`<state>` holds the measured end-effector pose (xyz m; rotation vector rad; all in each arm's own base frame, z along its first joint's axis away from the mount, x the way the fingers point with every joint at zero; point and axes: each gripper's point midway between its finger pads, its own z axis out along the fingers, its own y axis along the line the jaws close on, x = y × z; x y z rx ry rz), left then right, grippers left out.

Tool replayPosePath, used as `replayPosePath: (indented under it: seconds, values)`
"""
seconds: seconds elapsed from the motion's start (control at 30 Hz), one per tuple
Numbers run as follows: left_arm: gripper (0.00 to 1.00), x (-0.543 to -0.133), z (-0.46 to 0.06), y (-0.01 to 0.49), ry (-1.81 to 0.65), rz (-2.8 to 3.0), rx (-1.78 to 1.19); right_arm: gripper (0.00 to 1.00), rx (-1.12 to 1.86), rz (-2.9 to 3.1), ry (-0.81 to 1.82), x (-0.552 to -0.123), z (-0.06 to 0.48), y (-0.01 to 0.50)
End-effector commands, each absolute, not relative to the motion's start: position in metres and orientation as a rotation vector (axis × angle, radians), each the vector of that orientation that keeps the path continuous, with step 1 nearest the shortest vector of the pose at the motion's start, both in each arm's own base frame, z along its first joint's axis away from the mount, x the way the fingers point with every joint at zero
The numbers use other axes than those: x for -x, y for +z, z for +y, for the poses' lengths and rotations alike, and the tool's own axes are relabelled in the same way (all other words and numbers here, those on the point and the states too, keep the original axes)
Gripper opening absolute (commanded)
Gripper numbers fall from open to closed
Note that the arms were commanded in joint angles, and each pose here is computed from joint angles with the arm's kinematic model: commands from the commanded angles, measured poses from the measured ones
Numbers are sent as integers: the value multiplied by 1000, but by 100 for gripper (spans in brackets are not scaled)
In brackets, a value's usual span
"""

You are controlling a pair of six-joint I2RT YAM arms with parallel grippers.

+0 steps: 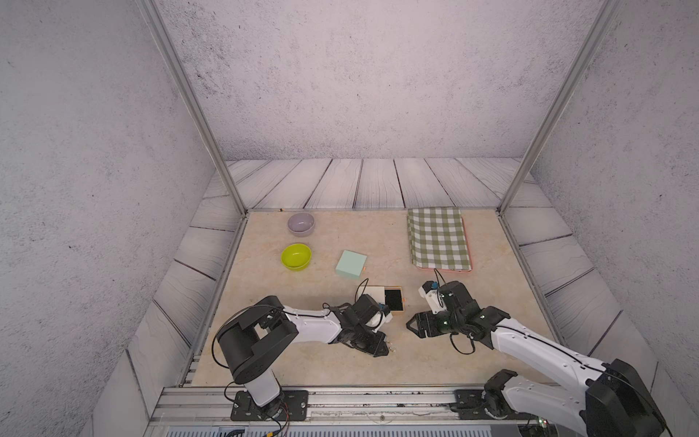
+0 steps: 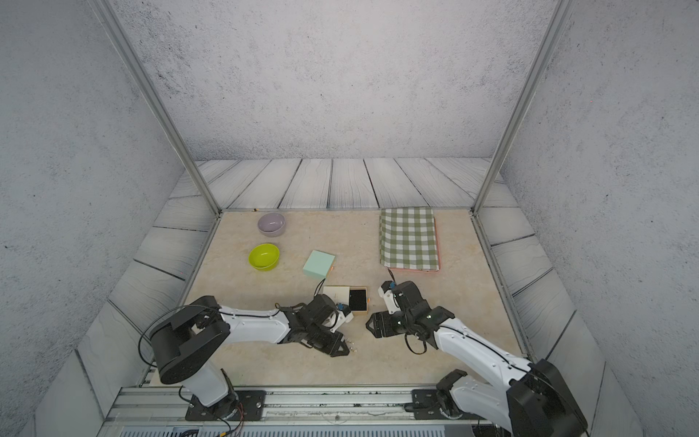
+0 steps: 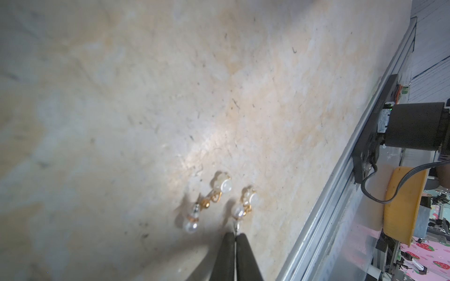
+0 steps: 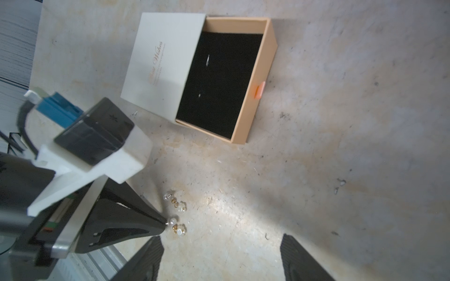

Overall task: Place the earrings into the drawer-style jewelry box
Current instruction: Pick up the earring from the center of the board.

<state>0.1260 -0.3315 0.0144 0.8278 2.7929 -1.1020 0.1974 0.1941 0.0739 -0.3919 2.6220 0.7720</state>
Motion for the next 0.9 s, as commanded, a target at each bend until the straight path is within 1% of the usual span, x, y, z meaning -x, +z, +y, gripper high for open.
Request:
replayPosePath:
  seconds: [0.0,0.03,0.1,0.23,0.33,0.43,0.53,0.63,0.77,0.83,0.87]
  values:
    - [4,-113,-303,-10,-948,2918,-828,79,404,2605,760,-201,193,82]
    - [4,-113,-305,-9,-955,2912,-830,79,404,2603,761,-201,193,84]
    - [0,-115,-309,-5,-969,2911,-827,79,401,2594,766,-200,192,91]
    - [0,-119,-320,10,-1023,2859,-851,79,385,2557,797,-198,192,106]
    - [0,-126,-330,39,-1080,2762,-884,79,413,2525,853,-192,196,123]
    - [0,-142,-337,84,-1170,2595,-891,78,408,2474,942,-187,202,140]
    - [0,-159,-337,131,-1290,2417,-878,74,426,2366,1169,-175,219,161]
    - [0,-167,-334,168,-1440,2266,-884,71,532,2200,1410,-156,236,189]
    - [0,-166,-331,189,-1523,2184,-939,64,633,2090,1454,-148,239,209]
    - [0,-163,-334,197,-1586,2149,-944,62,651,2065,1460,-149,241,212]
    - [0,-162,-336,199,-1618,2138,-944,60,670,2052,1472,-149,243,214]
